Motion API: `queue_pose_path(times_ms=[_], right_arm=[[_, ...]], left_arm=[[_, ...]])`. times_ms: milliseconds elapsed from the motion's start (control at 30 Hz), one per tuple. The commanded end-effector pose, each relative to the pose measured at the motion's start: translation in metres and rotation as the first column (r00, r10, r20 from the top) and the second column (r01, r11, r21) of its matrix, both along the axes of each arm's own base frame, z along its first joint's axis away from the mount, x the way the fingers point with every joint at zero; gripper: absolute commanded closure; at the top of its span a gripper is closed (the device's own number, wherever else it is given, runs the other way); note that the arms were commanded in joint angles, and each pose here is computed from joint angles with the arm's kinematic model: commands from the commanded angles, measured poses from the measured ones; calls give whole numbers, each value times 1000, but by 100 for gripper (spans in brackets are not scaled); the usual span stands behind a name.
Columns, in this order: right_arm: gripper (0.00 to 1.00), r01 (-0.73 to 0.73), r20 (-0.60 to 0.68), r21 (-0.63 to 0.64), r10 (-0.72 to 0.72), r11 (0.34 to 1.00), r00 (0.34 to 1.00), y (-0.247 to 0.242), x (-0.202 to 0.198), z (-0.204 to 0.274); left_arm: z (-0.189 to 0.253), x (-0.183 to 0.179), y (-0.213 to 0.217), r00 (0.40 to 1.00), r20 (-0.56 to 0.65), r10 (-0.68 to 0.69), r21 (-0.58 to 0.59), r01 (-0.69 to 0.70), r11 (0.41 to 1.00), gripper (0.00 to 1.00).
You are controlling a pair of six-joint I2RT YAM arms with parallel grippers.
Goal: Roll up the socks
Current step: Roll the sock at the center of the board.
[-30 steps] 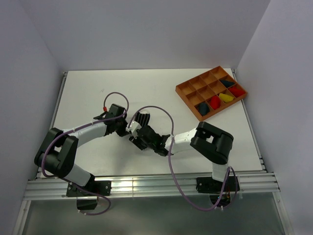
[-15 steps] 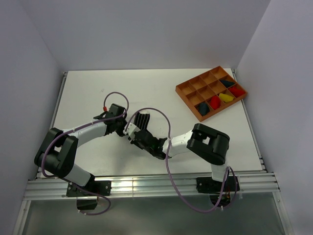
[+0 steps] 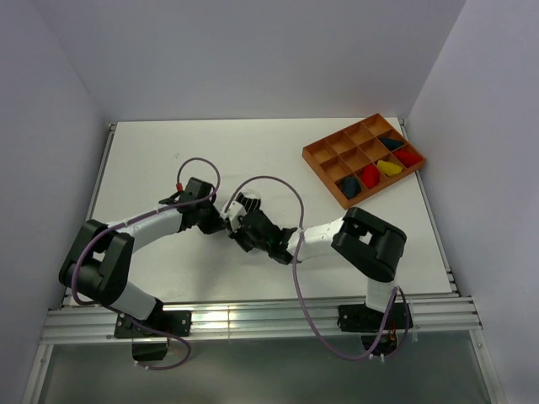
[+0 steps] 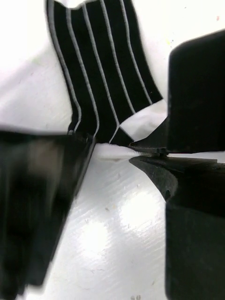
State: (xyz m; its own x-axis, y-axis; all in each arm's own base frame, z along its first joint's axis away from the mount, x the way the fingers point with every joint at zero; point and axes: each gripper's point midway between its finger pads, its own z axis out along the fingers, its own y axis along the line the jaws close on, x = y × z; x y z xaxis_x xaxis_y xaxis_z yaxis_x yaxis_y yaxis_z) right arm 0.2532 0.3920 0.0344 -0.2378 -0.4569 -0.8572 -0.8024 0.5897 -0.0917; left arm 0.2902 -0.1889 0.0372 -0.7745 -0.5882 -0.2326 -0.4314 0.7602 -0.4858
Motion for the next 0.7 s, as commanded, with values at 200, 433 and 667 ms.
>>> queue_pose_path(times_ms=[200,433,667], right_arm=[[100,-36,-467,319,190,947,864,-10,6,20],[100,2,-642,412,289,911,710,-7,8,16],[100,142,-773,393,242,909,586,-11,19,1]], left_arm=[[20,19,3,989,149,0,-21,3,1000,67],[35,19,7,969,248,10,-44,1,999,47],[33,7,7,947,320,9,-102,25,994,47]])
